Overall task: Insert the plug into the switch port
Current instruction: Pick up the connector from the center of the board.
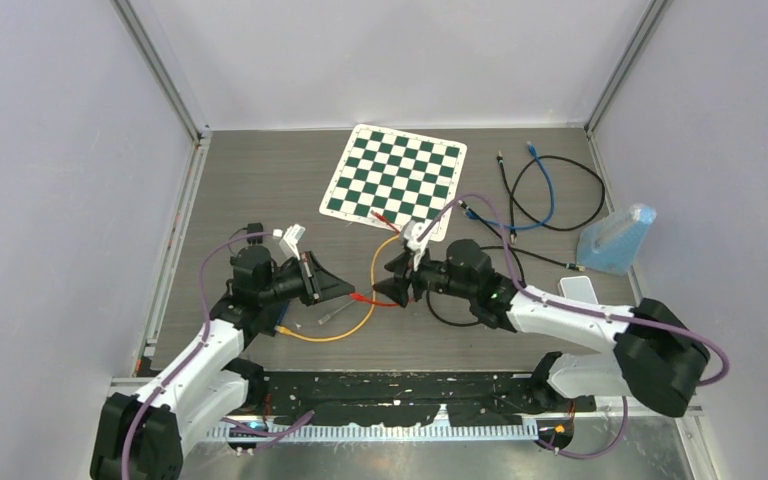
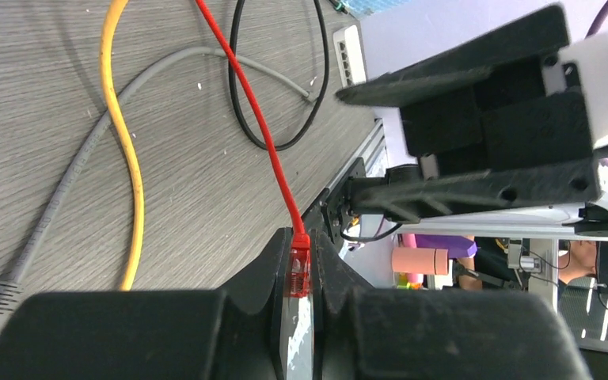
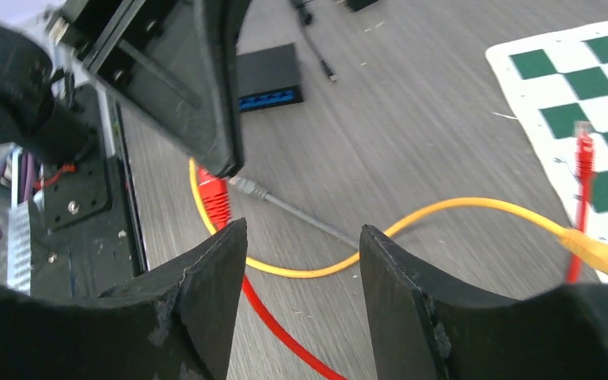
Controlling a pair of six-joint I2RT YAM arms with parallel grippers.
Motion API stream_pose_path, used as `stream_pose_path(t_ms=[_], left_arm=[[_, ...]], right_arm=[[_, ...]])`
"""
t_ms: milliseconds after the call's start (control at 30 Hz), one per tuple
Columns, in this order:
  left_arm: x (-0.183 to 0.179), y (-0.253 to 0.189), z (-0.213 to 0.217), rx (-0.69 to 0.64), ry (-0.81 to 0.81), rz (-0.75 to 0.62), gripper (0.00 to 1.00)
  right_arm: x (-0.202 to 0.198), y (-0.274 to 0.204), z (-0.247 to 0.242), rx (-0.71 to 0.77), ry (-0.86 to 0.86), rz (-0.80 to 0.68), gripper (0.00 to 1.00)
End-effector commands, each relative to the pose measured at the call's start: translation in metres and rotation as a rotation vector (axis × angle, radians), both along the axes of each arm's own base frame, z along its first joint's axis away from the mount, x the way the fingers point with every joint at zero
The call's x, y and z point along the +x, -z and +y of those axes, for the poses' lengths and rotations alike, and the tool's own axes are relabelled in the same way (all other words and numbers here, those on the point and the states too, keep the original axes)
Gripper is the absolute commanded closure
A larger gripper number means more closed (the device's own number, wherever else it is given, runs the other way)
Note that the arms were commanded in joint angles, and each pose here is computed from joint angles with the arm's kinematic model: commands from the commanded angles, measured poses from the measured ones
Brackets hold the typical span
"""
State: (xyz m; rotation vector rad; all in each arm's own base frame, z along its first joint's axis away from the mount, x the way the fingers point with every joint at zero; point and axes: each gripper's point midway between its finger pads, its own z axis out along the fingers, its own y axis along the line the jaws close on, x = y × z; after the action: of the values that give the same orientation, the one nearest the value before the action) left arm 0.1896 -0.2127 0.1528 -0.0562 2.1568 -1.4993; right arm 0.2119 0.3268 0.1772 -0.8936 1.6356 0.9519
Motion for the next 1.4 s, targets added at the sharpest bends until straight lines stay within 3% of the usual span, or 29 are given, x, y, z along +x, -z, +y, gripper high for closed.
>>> stream_pose_path(t_ms=[0,233,433,600,767,933,1000,1133,1200,1367], left_arm=[[0.003,-0.017,-0.001,-0.018,0.033,-0.036,1.0],[0.003,-0.021,-0.001,-0.024,0.041,-0.032,1.0],[0.002,-0.018,0.001,-0.01,0.041,-0.01,1.0],[0.002,-0.014,0.003,0.005,0.035,0.018,1.0],[0.002,-0.014,0.004,0.019,0.035,0.026,1.0],[0.004,-0.012,0.005,0.025,0.025,0.033,1.0],[0.005,-0.012,0.006,0.029,0.019,0.029,0.92],[0.008,-0.012,0.01,0.057,-0.009,0.038,0.6],[0.012,-0.014,0.016,0.096,-0.047,0.024,0.54],[0.026,-0.008,0.059,0.336,-0.275,0.018,0.31]], right_arm=[[-0.021,-0.016,0.034,0.075,-0.174,-0.225,0.39],[-0.027,0.009,0.059,0.025,-0.217,-0.292,0.43],[-0.024,0.014,0.062,0.007,-0.175,-0.327,0.55],[-0.025,0.011,0.058,-0.008,-0.137,-0.389,0.56],[-0.03,0.011,0.057,-0.023,-0.152,-0.419,0.82],[-0.034,0.009,0.054,-0.017,-0.146,-0.425,0.91],[-0.035,0.004,0.052,-0.008,-0.139,-0.426,0.95],[-0.031,-0.007,0.047,-0.003,-0.086,-0.393,0.95],[-0.027,-0.01,0.04,-0.019,-0.042,-0.365,0.95],[-0.023,-0.003,0.035,-0.083,-0.001,-0.297,0.95]])
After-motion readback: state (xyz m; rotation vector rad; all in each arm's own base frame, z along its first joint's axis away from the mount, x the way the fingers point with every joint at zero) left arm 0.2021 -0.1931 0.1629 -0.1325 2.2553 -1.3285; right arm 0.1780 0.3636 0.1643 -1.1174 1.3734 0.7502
